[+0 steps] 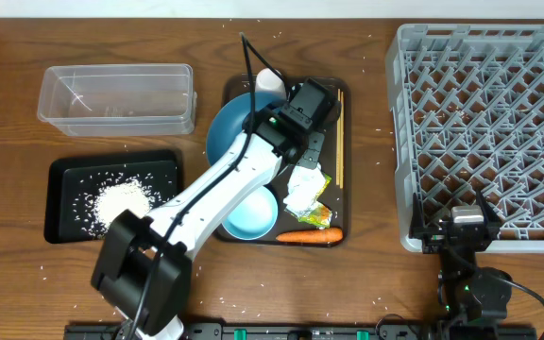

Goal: Sort waste into correct bins and load items into the dishwasher rack
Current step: 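Grasp the dark blue plate rim with the left gripper and lift, then carry the plate left over the black tray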

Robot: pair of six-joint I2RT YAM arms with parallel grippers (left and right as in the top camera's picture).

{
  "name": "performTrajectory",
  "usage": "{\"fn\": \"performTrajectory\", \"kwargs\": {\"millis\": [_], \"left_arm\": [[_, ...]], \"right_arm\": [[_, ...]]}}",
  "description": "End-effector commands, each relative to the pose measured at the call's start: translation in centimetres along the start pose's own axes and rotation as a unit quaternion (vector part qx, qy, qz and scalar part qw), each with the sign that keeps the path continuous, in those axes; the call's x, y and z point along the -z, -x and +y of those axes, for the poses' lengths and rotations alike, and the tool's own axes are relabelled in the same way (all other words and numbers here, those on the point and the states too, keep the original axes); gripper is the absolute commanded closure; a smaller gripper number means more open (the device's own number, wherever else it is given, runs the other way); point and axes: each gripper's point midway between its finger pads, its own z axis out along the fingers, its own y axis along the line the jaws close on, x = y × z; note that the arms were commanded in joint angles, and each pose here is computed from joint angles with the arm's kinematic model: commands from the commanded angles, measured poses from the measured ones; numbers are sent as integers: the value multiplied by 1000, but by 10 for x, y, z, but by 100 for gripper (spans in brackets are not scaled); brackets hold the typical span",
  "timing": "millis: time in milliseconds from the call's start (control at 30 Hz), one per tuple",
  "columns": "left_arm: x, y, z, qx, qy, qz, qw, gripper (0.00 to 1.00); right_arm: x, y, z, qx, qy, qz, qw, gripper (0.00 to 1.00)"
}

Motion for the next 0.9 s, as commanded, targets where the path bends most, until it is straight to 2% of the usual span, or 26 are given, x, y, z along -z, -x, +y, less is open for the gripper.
{"fn": "performTrajectory", "kwargs": {"millis": [0,267,567,867], "left_arm": [[27,11,8,35,-2,-29,999,94],[74,18,52,139,-7,-54,989,94],[101,-5,131,250,-9,-16,968,94],[115,-11,157,298,-170,0,939,94]], "right_arm": [[0,-1,-3,-2,-7,1,1000,1],[0,-1,-3,-2,-7,1,1000,1],[0,-1,-3,-2,-7,1,1000,1],[0,-1,-3,-2,-7,1,1000,1]]}}
